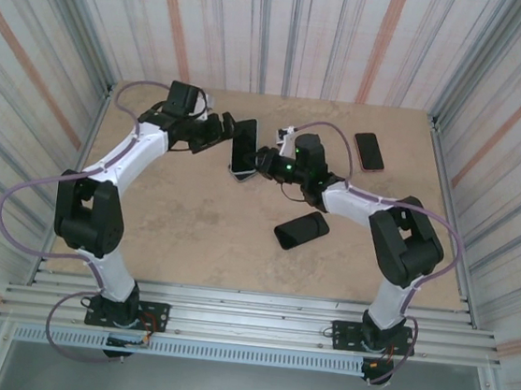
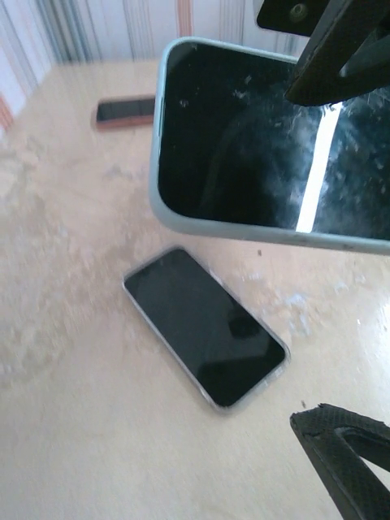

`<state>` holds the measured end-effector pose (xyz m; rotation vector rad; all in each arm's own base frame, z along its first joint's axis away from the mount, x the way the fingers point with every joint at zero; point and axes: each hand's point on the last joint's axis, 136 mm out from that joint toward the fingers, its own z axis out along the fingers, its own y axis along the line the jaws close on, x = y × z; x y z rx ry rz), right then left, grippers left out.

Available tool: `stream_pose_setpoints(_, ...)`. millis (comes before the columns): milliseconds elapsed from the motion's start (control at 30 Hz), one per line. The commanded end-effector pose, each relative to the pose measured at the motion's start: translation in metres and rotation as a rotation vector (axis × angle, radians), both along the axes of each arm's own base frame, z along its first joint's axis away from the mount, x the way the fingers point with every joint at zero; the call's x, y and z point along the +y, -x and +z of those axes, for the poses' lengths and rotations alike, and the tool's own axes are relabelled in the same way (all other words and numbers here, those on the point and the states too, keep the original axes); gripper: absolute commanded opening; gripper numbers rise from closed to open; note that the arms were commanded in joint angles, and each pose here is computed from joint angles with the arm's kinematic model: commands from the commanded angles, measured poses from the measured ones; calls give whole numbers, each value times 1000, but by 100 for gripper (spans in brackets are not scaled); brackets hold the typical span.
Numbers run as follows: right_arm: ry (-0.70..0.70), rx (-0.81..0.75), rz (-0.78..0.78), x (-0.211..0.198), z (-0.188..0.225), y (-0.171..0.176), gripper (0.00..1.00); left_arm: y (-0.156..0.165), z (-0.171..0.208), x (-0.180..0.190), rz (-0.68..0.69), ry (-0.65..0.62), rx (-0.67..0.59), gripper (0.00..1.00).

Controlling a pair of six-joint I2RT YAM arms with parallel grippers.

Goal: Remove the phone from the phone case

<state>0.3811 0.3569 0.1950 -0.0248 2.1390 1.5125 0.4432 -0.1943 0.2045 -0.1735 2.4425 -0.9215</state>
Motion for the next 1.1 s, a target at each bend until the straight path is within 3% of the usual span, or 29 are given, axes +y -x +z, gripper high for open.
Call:
stream_pose_setpoints(0, -115, -32, 54, -1, 44, 13, 8, -1, 28, -22, -114, 174, -78, 97)
stream_pose_setpoints(233, -224, -28, 69, -10, 74, 16, 8, -9, 65, -42, -207, 374, -134, 92)
stream_pose_setpoints(400, -279, 8, 67, -14, 83, 17, 8, -8, 86, -54, -280, 481, -150, 74)
stream_pose_setpoints(500, -303, 27, 45, -20, 83, 12, 9, -7, 88, -55, -287, 502, -140, 68)
stream_pose_setpoints(733, -361, 35, 50, -25, 92, 6, 9, -2, 96, -63, -333, 572, -123, 42)
stream_pose_setpoints(1067, -405, 56, 104, -22, 104, 4, 9, 3, 101, -68, -371, 600, -114, 24)
